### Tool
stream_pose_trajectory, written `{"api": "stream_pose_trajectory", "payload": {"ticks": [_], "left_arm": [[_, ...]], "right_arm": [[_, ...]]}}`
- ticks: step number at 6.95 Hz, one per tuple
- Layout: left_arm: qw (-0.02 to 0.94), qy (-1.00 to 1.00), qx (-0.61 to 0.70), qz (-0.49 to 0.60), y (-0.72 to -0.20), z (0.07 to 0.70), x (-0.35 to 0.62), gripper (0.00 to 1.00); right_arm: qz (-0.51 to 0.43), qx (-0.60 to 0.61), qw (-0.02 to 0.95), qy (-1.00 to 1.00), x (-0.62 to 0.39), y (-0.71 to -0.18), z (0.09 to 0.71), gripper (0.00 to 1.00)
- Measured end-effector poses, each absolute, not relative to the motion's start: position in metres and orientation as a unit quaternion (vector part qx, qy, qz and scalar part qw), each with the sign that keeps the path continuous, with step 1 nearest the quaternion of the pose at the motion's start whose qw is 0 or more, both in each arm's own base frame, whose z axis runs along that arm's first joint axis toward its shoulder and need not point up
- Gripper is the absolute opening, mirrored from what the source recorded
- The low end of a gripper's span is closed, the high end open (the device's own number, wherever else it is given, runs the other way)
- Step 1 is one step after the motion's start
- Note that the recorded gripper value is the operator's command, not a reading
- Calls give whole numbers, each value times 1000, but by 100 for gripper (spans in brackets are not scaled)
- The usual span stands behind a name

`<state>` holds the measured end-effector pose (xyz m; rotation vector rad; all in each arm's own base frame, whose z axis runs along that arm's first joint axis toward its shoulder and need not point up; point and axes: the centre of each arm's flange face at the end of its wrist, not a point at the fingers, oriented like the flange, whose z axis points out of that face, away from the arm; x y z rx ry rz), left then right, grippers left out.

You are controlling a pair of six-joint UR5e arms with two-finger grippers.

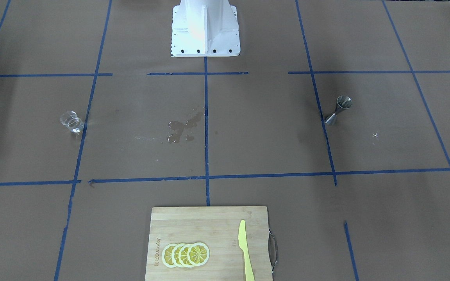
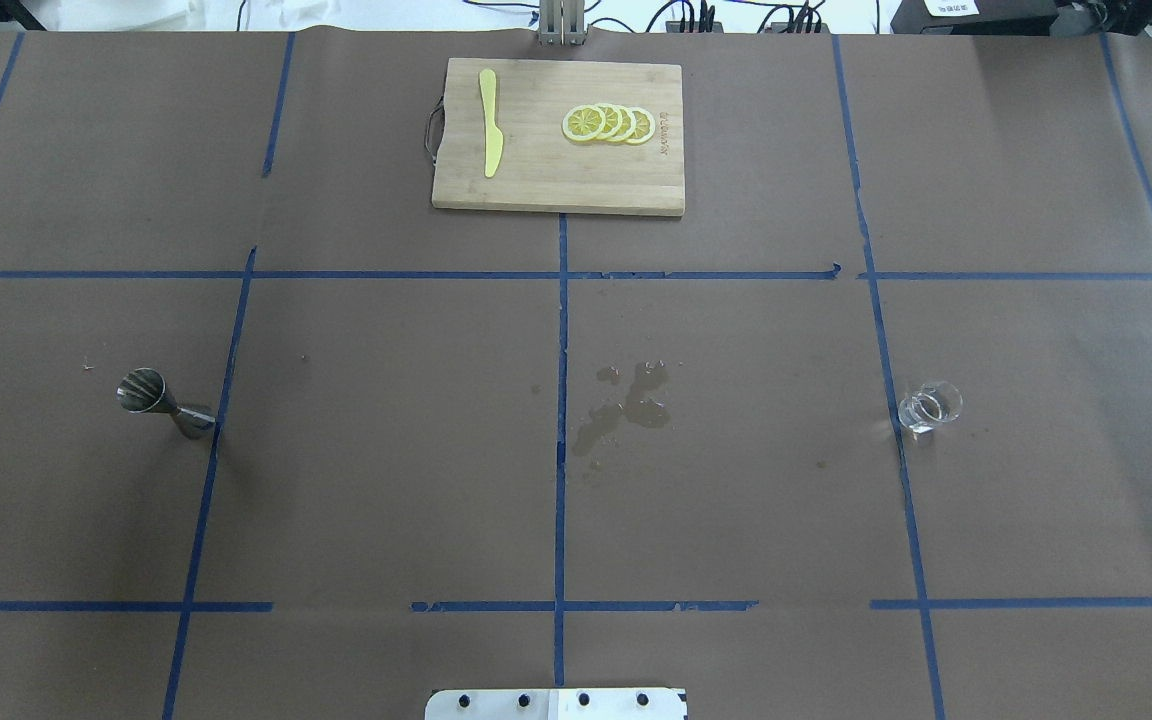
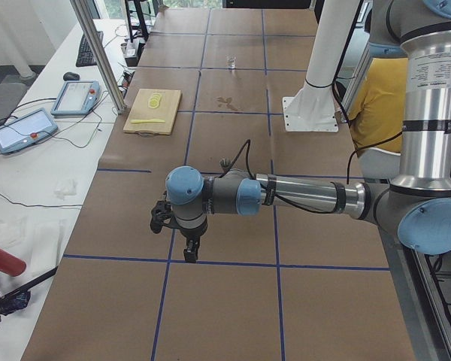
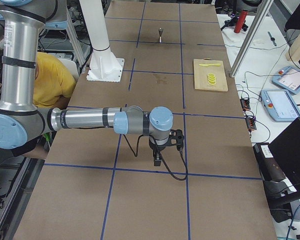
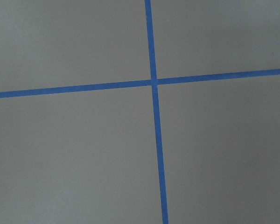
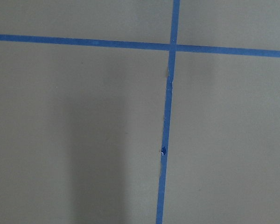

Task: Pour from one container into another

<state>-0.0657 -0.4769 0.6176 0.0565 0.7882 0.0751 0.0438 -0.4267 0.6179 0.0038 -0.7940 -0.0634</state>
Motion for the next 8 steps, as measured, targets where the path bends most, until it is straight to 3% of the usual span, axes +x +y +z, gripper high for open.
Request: {"api": "stream_pose_trajectory", "payload": {"ticks": [8], "left_arm": [[920, 385, 50, 47, -476, 606, -65, 100]], "right_arm": [[-38, 18, 921, -387, 44, -428, 615, 100]]}}
